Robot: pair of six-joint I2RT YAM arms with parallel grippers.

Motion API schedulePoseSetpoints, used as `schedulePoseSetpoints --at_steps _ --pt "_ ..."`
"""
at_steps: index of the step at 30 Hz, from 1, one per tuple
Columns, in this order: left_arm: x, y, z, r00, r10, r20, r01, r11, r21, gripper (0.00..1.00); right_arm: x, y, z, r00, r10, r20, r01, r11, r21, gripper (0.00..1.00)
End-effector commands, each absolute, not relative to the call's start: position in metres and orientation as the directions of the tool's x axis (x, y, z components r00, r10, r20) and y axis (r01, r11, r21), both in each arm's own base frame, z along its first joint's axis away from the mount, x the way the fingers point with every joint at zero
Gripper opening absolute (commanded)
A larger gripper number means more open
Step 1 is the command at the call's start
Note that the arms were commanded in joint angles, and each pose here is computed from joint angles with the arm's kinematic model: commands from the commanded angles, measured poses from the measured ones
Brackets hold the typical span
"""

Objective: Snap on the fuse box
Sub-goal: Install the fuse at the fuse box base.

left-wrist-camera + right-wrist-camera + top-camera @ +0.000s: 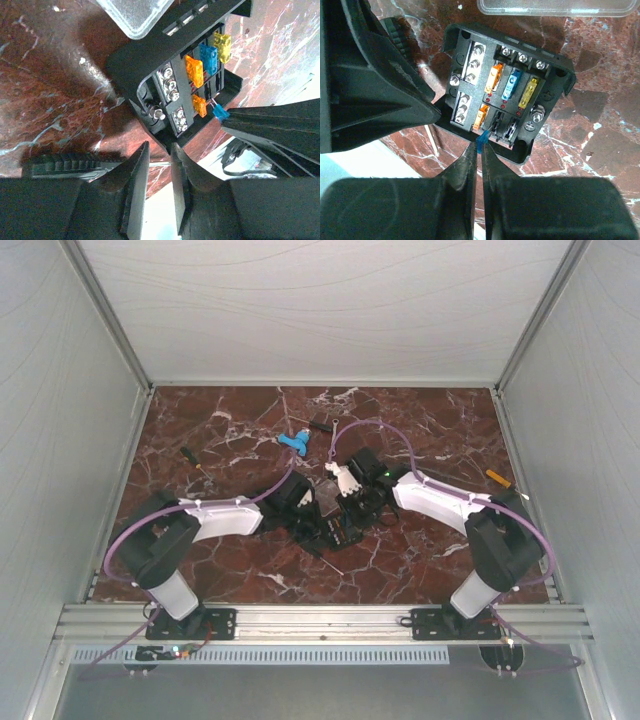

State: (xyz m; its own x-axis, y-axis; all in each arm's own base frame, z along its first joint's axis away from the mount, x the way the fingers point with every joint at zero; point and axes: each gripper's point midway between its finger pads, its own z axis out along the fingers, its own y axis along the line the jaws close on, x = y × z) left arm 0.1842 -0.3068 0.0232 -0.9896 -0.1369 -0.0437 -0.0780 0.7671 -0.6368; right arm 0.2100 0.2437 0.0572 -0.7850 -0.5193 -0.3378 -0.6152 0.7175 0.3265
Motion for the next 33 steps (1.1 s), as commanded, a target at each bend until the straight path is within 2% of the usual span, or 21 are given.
schedulePoseSetpoints --at_steps 1,33 --pt "0.195 -0.320 0.032 -0.990 -0.122 -0.076 -0.041 0.748 -0.662 0.24 0.211 0.251 0.060 -0.767 -0.541 -0.346 -0.639 0.693 0.332 0.00" --pt "0.197 -0.317 0.027 -0.987 -0.135 -0.082 -0.050 0.761 -0.647 0.24 0.223 0.248 0.056 -0.764 -0.523 -0.377 -0.633 0.718 0.288 0.00"
